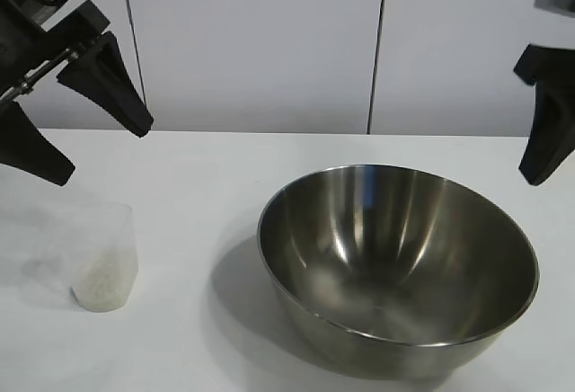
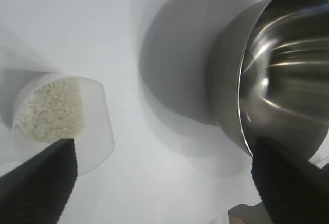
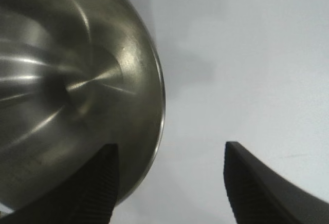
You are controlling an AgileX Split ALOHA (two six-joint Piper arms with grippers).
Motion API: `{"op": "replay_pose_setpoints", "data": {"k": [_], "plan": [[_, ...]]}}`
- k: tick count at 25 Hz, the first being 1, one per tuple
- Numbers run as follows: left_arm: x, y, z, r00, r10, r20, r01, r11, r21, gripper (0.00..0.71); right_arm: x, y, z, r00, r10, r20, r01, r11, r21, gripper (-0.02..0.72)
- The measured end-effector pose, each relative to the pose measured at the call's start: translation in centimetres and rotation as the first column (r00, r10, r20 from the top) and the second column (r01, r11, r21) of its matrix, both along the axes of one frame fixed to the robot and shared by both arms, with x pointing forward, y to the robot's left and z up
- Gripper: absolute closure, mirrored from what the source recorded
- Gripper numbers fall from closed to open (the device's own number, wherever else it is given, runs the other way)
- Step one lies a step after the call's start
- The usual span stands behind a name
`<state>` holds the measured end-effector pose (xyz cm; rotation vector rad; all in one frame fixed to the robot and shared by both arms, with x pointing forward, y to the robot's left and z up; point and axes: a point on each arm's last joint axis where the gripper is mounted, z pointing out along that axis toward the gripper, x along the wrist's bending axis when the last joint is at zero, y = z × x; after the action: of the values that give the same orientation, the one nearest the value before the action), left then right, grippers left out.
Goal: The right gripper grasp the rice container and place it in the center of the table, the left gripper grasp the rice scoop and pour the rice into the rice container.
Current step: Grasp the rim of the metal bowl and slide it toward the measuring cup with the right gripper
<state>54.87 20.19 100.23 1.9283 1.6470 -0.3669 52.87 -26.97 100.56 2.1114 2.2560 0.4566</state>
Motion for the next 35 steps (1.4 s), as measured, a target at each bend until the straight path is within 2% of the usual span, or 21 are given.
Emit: {"op": "replay_pose_setpoints", "data": {"k": [7,8,11,13,19,22,27,35], "plan": [[0.0,0.0,0.0,1.0,0.0,0.0,0.0,1.0,0.0,0.047,2.6,0.8,-6.3,0.993,-0.02,-0.114,0.03,0.996,0.083,0.308],[0.0,0.0,0.0,1.0,0.0,0.0,0.0,1.0,0.0,0.047,2.8,1.0,-7.1,0.99,-0.017,-0.137,0.03,0.995,0.094,0.344],[0.0,0.0,0.0,1.0,0.001,0.001,-0.001,1.0,0.0,0.047,3.0,1.2,-8.8,0.983,0.008,-0.183,0.014,0.993,0.117,0.583],[0.0,0.0,0.0,1.0,0.001,0.001,-0.001,1.0,0.0,0.047,2.9,1.3,-8.5,0.985,0.049,-0.168,-0.027,0.991,0.129,0.654],[0.0,0.0,0.0,1.0,0.002,0.003,-0.002,1.0,0.001,0.047,2.2,2.1,-4.8,0.994,0.079,-0.078,-0.06,0.972,0.225,0.685],[0.1,0.0,0.0,1.0,0.006,0.008,-0.006,1.0,0.002,0.047,1.7,2.2,-3.1,0.995,0.082,-0.048,-0.068,0.968,0.242,0.685],[0.2,0.0,0.0,1.0,0.012,0.016,-0.012,1.0,0.004,0.047,1.3,2.5,-2.3,0.997,0.05,-0.051,-0.036,0.969,0.246,0.685],[0.2,0.0,0.0,1.0,0.013,0.016,-0.013,1.0,0.004,0.047,0.4,8.1,-2.5,0.994,0.108,-0.021,-0.102,0.976,0.19,0.685]]}}
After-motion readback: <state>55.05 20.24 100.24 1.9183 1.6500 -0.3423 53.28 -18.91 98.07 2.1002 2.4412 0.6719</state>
